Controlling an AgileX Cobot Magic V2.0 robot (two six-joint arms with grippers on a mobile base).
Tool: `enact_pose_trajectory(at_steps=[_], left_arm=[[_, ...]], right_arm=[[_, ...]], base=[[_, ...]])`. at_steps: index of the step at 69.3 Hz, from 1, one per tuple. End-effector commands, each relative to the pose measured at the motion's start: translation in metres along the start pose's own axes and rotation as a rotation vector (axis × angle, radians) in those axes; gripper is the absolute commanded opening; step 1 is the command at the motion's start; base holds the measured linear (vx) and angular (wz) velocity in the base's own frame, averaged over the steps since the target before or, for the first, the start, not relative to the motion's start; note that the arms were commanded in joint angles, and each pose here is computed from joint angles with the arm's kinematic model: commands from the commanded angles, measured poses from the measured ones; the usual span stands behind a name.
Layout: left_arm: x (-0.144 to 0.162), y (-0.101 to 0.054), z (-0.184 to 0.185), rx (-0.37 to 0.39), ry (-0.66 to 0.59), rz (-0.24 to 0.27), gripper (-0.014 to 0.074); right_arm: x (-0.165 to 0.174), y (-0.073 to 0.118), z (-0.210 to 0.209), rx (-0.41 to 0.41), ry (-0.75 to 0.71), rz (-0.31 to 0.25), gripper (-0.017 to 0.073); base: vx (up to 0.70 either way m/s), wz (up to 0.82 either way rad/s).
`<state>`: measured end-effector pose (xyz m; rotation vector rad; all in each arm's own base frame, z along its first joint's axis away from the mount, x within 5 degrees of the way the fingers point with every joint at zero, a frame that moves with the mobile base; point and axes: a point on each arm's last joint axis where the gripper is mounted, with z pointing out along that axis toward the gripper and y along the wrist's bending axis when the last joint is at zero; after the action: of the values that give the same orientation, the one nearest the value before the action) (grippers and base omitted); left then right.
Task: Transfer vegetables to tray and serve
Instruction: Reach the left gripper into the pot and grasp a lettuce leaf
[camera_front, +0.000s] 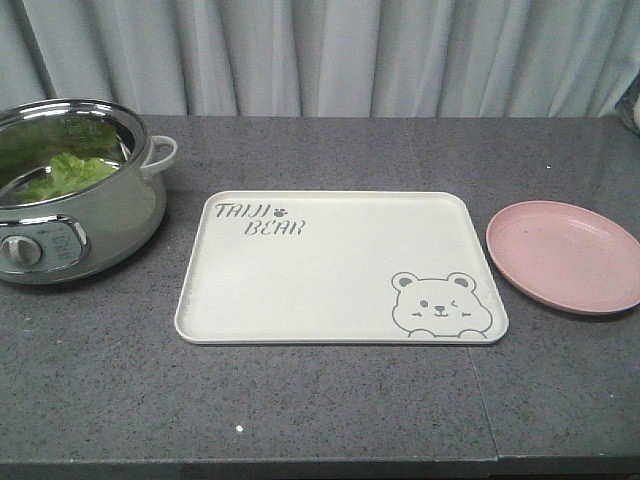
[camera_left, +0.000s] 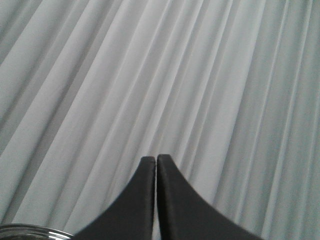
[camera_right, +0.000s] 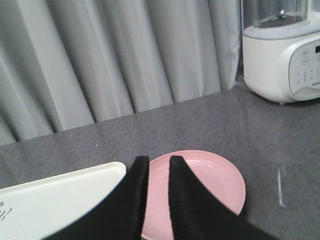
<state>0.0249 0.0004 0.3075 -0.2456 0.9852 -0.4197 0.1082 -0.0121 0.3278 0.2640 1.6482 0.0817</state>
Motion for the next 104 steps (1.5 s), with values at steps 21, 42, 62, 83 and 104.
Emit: enact_pose_trajectory(at_steps=[21,42,62,83,104], left_arm=[[-0.057,-0.029,0.023,-0.04,0.07,-0.045,0.0111],[-0.054,-0.03,0.049,-0.131,0.333,0.0,0.051],[-0.046,-0.026,0.152,-0.184,0.598,0.272,0.0545],[-0.028,-0.015,0.235,-0.235,0.75,0.347,0.0514],[-0.009,0.008,0.34,-0.375,1.03,0.536,0.0486]], right_arm=[[-0.038,0.005,0.009,-0.009,-0.17,-0.015,0.0665],[-0.063,0.014,0.021,-0.024,-0.053,-0.124,0.0608],[-0.091,0.022,0.048,-0.043,0.036,-0.104,0.0575],[-0.085,0.023,0.048,-0.058,0.093,-0.118,0.0538],[-0.08,0.023,0.047,-0.066,0.155,-0.13,0.0538]], base=[[0.0,0.0],[0.0,0.0],[0.0,0.0],[0.0,0.0],[0.0,0.0]])
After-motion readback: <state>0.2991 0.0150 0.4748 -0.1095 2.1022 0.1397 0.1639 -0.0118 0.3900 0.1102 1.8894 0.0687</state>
